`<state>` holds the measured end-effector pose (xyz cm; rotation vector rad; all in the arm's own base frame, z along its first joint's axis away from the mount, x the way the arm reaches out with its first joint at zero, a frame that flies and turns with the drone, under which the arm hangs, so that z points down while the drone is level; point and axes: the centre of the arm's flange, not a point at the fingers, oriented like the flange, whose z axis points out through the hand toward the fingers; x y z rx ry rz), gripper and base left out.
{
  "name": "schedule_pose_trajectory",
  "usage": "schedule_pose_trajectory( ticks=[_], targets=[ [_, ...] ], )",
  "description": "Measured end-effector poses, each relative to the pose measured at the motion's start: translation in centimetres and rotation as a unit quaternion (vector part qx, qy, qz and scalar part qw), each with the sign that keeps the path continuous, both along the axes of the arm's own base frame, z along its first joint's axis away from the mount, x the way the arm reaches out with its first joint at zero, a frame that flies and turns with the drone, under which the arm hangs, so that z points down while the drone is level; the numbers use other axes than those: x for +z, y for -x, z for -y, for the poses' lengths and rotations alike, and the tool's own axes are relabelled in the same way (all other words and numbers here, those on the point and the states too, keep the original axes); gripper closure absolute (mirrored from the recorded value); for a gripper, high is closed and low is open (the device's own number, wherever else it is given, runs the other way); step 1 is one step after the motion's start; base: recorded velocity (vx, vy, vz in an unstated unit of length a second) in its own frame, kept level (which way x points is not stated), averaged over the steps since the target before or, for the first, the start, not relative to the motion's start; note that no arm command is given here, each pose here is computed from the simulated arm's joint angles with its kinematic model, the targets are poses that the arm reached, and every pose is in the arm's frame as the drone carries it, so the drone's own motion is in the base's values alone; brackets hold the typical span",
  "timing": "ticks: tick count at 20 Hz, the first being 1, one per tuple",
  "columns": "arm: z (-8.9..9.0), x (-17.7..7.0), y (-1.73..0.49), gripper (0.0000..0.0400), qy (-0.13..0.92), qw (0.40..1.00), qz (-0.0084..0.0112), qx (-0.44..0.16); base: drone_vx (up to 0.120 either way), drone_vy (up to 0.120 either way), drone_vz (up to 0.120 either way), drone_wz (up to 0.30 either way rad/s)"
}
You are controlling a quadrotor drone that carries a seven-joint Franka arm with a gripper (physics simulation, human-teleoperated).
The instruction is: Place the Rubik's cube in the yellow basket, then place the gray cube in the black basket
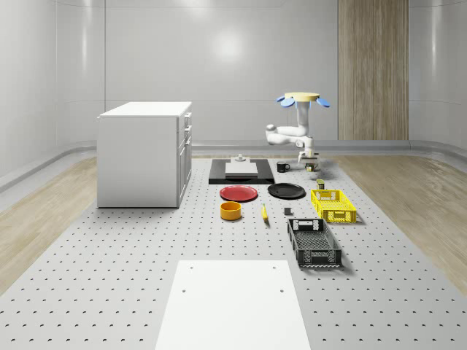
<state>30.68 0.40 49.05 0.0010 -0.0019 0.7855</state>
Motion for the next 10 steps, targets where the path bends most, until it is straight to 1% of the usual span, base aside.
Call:
schedule_pose_trajectory(
  ticks=[5,6,7,10],
  targets=[
    [0.00,-0.26,0.00,0.0075,0.000,1.000,0.0000,0.000,0.000,0.000,0.120,0.000],
    [0.00,-0.29,0.00,0.0075,0.000,1.000,0.0000,0.000,0.000,0.000,0.000,0.000],
    [0.00,-0.31,0.00,0.0075,0.000,1.000,0.0000,0.000,0.000,0.080,0.000,0.000],
    [0.00,-0.35,0.00,0.0075,0.000,1.000,0.0000,0.000,0.000,0.120,0.000,0.000]
  ],
)
